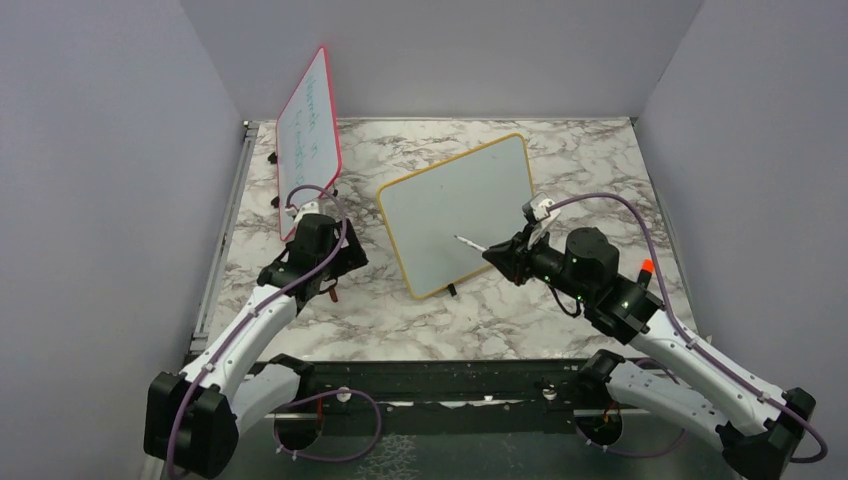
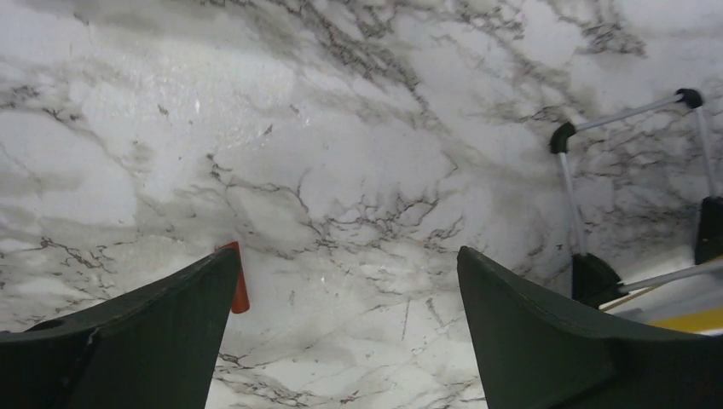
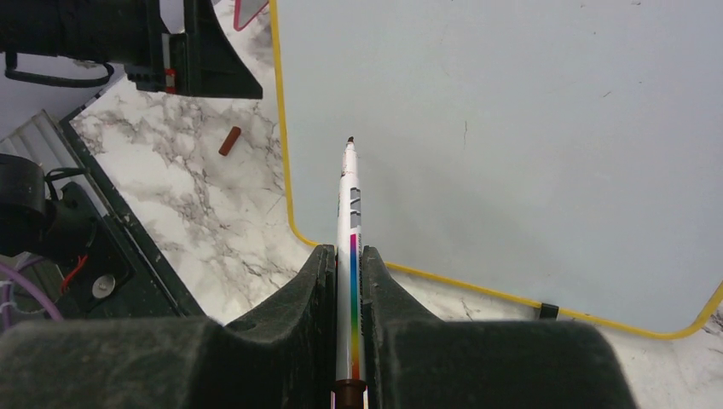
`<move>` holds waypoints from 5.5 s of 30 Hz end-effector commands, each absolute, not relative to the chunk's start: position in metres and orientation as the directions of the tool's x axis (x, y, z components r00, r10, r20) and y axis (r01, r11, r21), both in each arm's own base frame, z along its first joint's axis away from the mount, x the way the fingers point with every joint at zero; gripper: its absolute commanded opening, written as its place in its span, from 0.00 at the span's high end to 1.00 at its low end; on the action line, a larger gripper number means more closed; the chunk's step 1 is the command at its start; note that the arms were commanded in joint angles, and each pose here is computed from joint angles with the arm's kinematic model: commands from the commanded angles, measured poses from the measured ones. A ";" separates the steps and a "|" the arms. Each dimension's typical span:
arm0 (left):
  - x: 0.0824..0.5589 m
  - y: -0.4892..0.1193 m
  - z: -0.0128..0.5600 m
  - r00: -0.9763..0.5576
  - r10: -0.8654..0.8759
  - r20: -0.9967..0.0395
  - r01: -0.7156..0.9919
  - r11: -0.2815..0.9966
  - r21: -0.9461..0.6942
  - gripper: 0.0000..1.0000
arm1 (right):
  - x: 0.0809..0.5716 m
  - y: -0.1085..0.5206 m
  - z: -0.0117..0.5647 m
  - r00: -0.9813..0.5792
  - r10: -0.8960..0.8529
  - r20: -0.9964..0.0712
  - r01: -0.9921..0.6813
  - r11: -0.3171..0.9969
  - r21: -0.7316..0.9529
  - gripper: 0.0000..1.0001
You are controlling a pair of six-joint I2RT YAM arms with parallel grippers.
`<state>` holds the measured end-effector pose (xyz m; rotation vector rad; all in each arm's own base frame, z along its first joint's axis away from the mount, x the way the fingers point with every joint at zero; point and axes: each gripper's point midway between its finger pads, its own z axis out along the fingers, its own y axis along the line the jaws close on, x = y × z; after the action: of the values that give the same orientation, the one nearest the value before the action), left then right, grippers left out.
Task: Write a sentence on the whiteboard
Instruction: Place the pen cap at the center of the board, then write a sentence on the whiteboard.
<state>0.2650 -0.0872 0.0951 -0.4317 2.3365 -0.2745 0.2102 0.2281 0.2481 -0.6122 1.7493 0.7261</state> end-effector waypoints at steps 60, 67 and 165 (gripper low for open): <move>0.338 -0.199 0.280 -0.501 -0.115 -0.858 0.701 0.527 -0.481 0.41 | 0.251 0.258 0.314 -0.243 -0.210 -0.947 -0.659 0.752 0.002 0.99; 0.344 -0.203 0.272 -0.539 -0.118 -0.834 0.720 0.450 -0.529 0.58 | 0.249 0.271 0.311 -0.224 -0.232 -0.947 -0.685 0.729 -0.016 0.99; 0.313 -0.201 0.230 -0.566 -0.123 -0.815 0.718 0.412 -0.561 1.00 | 0.231 0.383 0.287 -0.083 -0.313 -0.946 -0.557 0.802 -0.217 0.99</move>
<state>0.3171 -0.1999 0.2415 0.5243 1.7886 -1.2518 0.2269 0.3736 0.2671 -0.7676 1.7202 0.2070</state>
